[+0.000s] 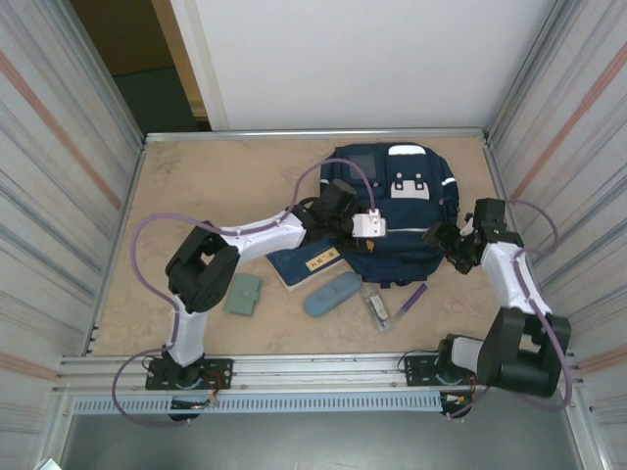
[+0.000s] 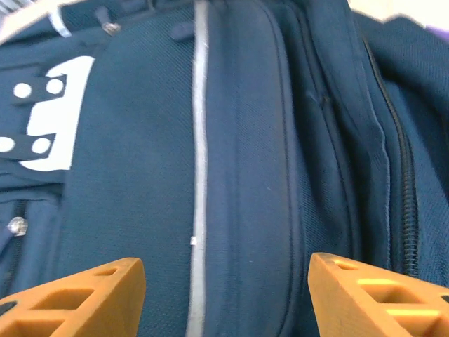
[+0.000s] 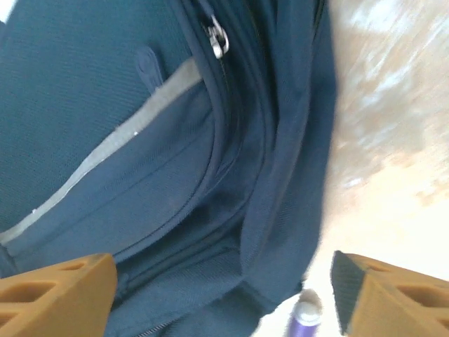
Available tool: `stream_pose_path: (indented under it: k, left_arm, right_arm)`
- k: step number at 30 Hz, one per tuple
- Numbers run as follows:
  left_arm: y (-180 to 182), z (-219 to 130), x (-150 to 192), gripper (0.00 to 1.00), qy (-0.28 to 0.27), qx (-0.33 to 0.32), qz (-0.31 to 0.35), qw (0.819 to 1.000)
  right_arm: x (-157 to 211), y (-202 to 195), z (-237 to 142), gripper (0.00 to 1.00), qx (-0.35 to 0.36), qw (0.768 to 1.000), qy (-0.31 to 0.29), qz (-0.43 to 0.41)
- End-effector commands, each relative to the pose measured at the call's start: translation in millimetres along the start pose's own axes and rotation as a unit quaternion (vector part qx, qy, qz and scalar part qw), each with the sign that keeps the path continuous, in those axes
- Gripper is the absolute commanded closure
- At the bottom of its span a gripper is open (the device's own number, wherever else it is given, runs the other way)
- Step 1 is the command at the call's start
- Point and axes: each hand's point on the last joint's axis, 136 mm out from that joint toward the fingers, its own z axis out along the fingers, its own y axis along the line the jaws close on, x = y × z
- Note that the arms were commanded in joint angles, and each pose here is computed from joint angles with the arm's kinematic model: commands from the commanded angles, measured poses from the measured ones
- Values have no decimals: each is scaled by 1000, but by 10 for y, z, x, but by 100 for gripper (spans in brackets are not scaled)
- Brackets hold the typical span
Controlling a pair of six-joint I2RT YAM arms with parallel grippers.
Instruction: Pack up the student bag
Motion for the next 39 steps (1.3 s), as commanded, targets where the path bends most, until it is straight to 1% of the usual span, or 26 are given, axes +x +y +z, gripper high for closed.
stream_pose_path:
  k: [1, 2, 5, 8, 10, 12, 13, 14, 15, 16, 20, 22, 25, 26, 27, 28, 32, 33, 34, 35, 36, 37, 38, 39]
  left_arm:
    - [-6, -19, -281, 37, -41, 7, 41, 998]
    - [-31, 2, -270, 37, -42, 12, 40, 998]
    - [-94, -4, -283, 36, -48, 28, 37, 998]
    - [-174, -65, -334, 34, -60, 49, 34, 996]
    - [-226, -118, -379, 33, -68, 65, 31, 995]
    - [-214, -174, -418, 32, -74, 66, 28, 995]
    - [-185, -203, -434, 23, -78, 64, 26, 995]
    - [-148, -231, -451, 21, -85, 64, 26, 994]
    - [-98, -244, -459, 15, -87, 59, 23, 994]
    - [-20, -244, -447, 15, -82, 49, 21, 995]
    - [357, -127, -329, 16, -45, -16, 8, 999]
    - [565, -87, -299, 19, -33, -57, 2, 998]
    - [874, -80, -284, 36, -20, -113, -22, 993]
    - [963, -101, -312, 38, -21, -130, -28, 991]
    - [1018, -122, -334, 38, -24, -140, -32, 989]
    - [1001, -32, -273, 38, -20, -137, -35, 990]
    - [904, 59, -230, 29, -30, -120, -21, 992]
    - [897, 85, -204, 28, -29, -121, -18, 992]
    - [915, 111, -157, 29, -26, -124, -12, 992]
    - [962, 135, -108, 36, -19, -134, -10, 991]
    - [1052, 131, -61, 49, -11, -151, -12, 988]
    - [1188, 106, -18, 73, -1, -177, -18, 984]
    - [1312, 55, -22, 85, 1, -201, -22, 979]
    - [1436, -22, -70, 90, -3, -226, -19, 974]
  right_arm:
    - [6, 194, 166, 35, -59, 997, 34, 48]
    - [-8, 208, 232, 45, -64, 996, 41, 52]
    - [-2, 278, 335, 86, -81, 992, 72, 69]
    - [-16, 402, 260, 100, -101, 988, 78, 87]
    - [-67, 543, 111, 100, -123, 986, 67, 91]
    - [-151, 732, -94, 100, -155, 983, 49, 91]
    - [-195, 807, -180, 100, -167, 981, 42, 91]
    - [-246, 902, -278, 100, -183, 978, 34, 94]
    - [-286, 985, -352, 100, -198, 975, 29, 95]
    - [-331, 1090, -438, 100, -216, 971, 26, 97]
    - [-432, 1428, -649, 100, -264, 960, 27, 91]
    - [-471, 1534, -711, 100, -272, 958, 22, 84]
    - [-534, 1636, -782, 100, -281, 957, 10, 72]
    - [-540, 1663, -793, 100, -285, 956, 10, 69]
    - [-543, 1676, -789, 100, -288, 955, 10, 67]
    - [-548, 1696, -795, 100, -294, 954, 9, 64]
    - [-581, 1727, -765, 100, -307, 949, 16, 70]
    - [-586, 1738, -766, 100, -309, 948, 18, 70]
    - [-604, 1746, -779, 100, -312, 947, 16, 69]
    - [-615, 1751, -785, 100, -314, 947, 15, 68]
    - [-620, 1762, -800, 100, -316, 946, 14, 64]
    - [-619, 1755, -805, 100, -315, 947, 13, 61]
    - [-610, 1733, -795, 100, -311, 948, 13, 60]
    - [-593, 1685, -770, 100, -301, 952, 12, 58]
